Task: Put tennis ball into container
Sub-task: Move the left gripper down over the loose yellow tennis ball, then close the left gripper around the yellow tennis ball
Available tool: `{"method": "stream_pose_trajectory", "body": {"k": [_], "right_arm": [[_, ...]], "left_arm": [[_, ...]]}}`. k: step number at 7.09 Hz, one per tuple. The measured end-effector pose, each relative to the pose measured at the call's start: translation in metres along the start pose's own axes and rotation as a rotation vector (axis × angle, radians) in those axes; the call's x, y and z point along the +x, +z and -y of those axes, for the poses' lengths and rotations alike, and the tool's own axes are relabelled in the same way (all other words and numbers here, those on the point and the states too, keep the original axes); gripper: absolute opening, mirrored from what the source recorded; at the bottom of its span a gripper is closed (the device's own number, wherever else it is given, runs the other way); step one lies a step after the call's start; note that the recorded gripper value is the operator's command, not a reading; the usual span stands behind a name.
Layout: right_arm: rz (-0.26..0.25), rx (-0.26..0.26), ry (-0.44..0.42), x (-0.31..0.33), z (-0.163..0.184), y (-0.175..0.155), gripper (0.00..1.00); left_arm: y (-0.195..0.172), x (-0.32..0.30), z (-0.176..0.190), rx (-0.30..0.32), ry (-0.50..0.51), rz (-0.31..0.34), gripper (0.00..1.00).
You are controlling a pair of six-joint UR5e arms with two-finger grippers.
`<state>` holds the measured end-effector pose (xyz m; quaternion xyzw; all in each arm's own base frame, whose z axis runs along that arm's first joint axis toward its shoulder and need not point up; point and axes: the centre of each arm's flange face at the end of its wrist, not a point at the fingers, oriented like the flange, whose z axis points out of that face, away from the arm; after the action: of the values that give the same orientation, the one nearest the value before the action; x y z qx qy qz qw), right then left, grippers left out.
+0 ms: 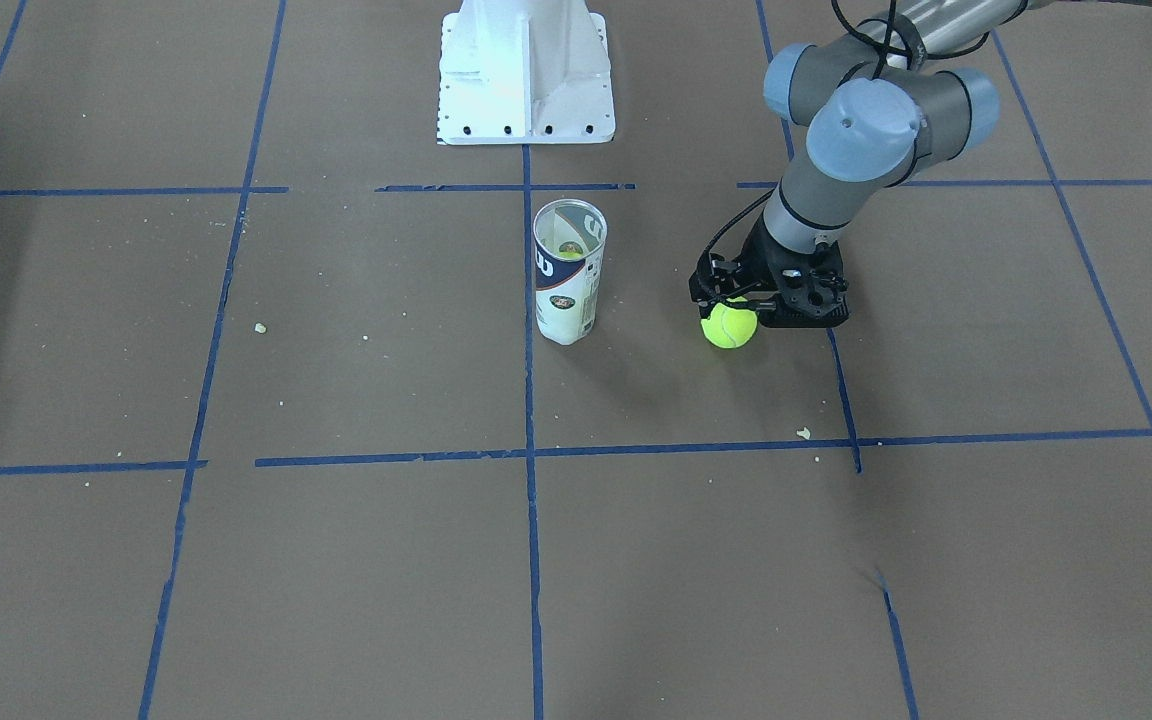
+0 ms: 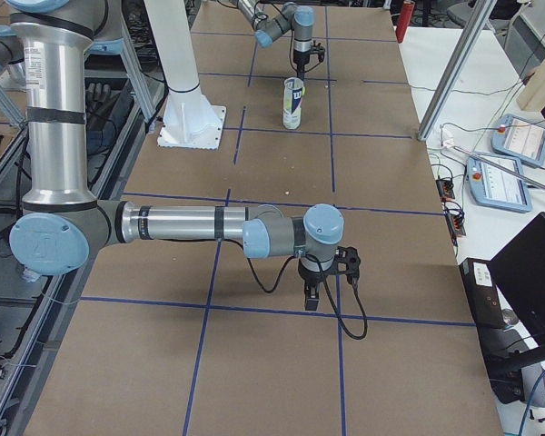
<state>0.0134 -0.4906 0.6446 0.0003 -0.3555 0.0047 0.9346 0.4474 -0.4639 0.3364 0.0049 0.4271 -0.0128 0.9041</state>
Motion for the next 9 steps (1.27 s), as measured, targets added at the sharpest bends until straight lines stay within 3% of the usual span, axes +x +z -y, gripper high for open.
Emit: {"method": "stream_pose_trajectory", "body": {"k": [4, 5, 8, 9], "right_arm": [[0.000, 0.000, 0.000, 0.000, 0.000, 0.000, 1.00], [0.000, 0.000, 0.000, 0.000, 0.000, 0.000, 1.00], [0.000, 0.000, 0.000, 0.000, 0.000, 0.000, 1.00], [0.000, 0.000, 0.000, 0.000, 0.000, 0.000, 1.00]], "left_arm": [[0.015, -0.007, 0.001, -0.009, -0.006, 0.024, 1.00], [0.019, -0.007, 0.000, -0.015, -0.007, 0.028, 0.86], [0.025, -0.004, -0.004, -0.026, -0.002, 0.030, 0.07], [0.024, -0.003, -0.005, -0.026, 0.002, 0.026, 0.00]]}}
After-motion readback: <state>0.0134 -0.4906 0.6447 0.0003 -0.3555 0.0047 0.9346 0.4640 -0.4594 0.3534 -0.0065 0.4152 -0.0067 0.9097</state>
